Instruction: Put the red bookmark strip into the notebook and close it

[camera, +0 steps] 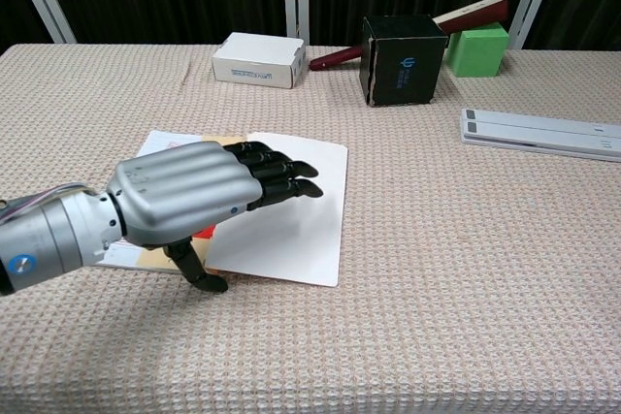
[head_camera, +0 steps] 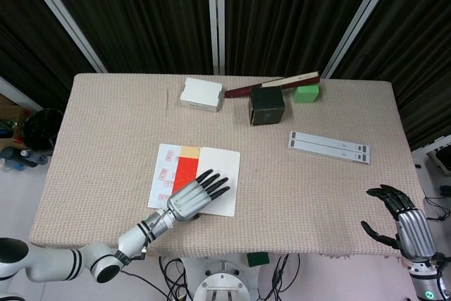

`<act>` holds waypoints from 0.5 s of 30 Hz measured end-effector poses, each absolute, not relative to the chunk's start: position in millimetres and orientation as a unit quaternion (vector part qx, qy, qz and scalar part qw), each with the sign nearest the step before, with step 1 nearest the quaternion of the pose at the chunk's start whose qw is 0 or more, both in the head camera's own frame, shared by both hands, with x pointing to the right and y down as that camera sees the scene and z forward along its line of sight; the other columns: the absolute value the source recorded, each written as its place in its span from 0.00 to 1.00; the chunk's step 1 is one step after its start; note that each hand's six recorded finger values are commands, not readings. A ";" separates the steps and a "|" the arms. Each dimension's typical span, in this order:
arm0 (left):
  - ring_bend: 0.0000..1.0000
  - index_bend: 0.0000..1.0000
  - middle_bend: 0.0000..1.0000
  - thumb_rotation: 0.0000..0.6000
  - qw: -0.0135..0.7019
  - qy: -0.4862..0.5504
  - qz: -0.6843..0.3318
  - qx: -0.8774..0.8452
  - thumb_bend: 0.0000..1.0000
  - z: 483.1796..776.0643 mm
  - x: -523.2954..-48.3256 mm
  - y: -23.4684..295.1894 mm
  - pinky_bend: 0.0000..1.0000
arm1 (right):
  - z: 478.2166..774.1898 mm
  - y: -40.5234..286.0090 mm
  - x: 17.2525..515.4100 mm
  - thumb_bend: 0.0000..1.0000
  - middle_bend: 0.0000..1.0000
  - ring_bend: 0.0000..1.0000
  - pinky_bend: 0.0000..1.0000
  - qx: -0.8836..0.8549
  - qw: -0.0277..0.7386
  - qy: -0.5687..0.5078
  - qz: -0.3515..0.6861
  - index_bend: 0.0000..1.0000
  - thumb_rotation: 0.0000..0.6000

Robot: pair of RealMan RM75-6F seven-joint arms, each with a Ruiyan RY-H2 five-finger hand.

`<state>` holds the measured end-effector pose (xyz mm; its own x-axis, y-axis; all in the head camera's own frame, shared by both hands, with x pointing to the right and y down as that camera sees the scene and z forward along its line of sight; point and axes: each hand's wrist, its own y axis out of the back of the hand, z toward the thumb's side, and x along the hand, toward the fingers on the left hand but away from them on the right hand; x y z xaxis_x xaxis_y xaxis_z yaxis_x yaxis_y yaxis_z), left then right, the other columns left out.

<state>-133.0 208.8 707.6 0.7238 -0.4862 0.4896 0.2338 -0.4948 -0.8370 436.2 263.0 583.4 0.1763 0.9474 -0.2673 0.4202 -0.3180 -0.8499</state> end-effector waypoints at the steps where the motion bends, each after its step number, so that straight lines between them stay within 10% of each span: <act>1: 0.00 0.08 0.00 1.00 0.494 0.082 -0.362 -0.786 0.04 708.3 -133.0 208.6 0.07 | 583.4 262.9 436.0 0.18 0.27 0.17 0.23 -0.698 0.318 -0.490 0.414 0.29 1.00; 15: 0.00 0.09 0.00 1.00 0.489 0.118 -0.310 -0.807 0.19 713.7 -134.7 205.3 0.07 | 583.2 261.4 434.6 0.18 0.27 0.17 0.23 -0.699 0.319 -0.489 0.414 0.29 1.00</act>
<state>-134.7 205.3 713.7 0.7793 -0.4946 0.3848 0.1125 -0.4937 -0.8623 434.6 261.4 583.2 0.1798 0.9468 -0.2668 0.4193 -0.3191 -0.8499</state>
